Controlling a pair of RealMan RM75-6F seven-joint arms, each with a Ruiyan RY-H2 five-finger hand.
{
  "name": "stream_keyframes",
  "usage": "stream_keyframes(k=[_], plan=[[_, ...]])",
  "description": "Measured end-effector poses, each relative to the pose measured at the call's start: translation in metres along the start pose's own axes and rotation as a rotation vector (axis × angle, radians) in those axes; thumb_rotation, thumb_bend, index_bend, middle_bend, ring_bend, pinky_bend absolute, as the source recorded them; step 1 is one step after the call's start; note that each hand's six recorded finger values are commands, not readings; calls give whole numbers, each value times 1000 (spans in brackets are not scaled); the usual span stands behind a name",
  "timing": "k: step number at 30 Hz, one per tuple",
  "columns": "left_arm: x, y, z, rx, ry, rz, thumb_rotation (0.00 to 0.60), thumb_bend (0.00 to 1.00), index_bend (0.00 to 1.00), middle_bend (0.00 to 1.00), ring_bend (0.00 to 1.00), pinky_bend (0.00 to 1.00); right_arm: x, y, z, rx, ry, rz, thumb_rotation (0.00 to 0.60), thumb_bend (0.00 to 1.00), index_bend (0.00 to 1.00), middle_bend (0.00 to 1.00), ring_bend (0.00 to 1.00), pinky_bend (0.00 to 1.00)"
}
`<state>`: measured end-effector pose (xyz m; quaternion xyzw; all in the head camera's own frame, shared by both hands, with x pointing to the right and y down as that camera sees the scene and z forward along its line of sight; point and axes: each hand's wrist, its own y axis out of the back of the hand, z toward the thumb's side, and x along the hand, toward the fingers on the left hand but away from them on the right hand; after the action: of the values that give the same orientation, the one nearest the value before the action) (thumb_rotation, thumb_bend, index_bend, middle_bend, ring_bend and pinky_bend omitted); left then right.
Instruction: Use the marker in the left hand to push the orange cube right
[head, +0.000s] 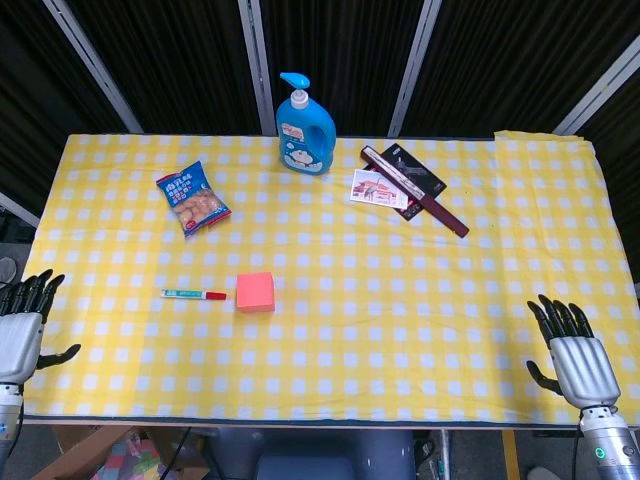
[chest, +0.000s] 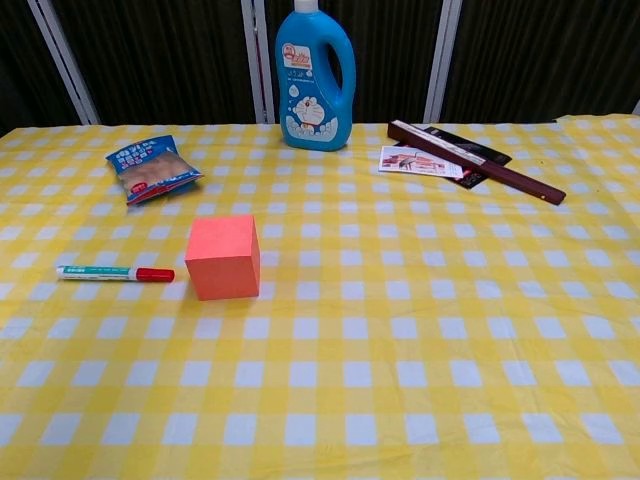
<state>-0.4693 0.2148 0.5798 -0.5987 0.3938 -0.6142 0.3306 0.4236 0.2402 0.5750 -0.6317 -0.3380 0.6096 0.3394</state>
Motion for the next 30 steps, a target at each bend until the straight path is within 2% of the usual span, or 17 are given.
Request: stream_keyframes(k=[12,16,20,23,30], plan=[[3,-1,4,0,-13,-12,600,20,14,0,0,17,0,0,2,11,2,-3,600,377,0,0,0,0],[13,-4,10,0,-22,-26,600,77,123,0,0,74,0,-1,2,9,1,0,600,378,0,0,0,0],[29,-8,20,18,-40,-40,600,146,293,15,0,102,0,-1,2,9,4,1,600,378,0,0,0,0],[44,-15,28,38,-48,-55,600,173,347,35,0,115,0,-1,2,4,5,2,600,378,0,0,0,0],[76,-39,53,67,-49,-122,600,201,390,49,0,115,0,0,1,-3,9,4,600,378,0,0,0,0]])
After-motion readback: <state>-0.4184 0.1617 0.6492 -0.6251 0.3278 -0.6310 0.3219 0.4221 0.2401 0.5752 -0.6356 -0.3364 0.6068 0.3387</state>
